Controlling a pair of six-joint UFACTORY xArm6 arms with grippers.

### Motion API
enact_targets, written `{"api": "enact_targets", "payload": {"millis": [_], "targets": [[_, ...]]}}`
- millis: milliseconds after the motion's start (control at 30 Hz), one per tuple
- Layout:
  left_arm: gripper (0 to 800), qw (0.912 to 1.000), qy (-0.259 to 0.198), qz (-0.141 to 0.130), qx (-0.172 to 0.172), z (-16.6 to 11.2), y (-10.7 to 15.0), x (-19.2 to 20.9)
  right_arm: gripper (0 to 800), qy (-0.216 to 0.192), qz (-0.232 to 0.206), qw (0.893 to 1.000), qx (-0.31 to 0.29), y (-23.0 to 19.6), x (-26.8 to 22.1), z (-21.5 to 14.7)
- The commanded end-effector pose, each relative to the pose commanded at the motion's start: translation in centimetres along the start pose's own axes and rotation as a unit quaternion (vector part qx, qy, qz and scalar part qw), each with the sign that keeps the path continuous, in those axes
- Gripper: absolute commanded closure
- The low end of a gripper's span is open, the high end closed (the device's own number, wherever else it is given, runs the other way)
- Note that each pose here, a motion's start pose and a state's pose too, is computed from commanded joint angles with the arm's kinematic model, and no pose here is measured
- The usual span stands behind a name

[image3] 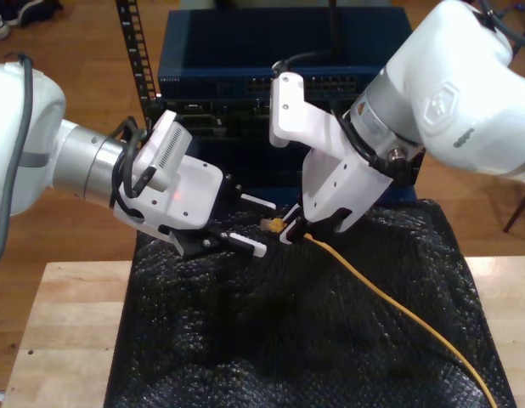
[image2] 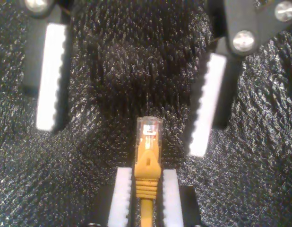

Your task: Grab the cable and plug it in

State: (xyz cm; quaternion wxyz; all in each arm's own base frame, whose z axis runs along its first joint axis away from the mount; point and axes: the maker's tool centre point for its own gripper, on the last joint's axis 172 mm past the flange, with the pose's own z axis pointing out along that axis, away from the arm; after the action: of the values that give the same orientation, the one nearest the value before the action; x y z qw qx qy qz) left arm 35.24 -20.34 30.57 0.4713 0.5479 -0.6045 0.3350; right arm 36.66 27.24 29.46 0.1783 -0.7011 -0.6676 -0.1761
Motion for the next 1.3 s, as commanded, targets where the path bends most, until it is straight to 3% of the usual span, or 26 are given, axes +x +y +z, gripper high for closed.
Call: {"api": "enact_targets", "payload": {"millis": [533,1067,1300], "targets": [[437,0.9999,-0.003,-0.008,0.011,-0.3,-0.5,-0.4,793,0.002,0.003,1.0,0.0,0.1,-0.1,0.0],[448,0.9997,0.007,-0.006,0.022,-0.4,-1.2,0.2,793,0.001,0.003,1.0,0.002,0.0,-0.1,0.1],[498,0.9997,0.007,-0.007,0.023,-0.4,-1.2,0.1,793,0.002,0.004,1.0,0.001,0.0,-0.2,0.1]]}}
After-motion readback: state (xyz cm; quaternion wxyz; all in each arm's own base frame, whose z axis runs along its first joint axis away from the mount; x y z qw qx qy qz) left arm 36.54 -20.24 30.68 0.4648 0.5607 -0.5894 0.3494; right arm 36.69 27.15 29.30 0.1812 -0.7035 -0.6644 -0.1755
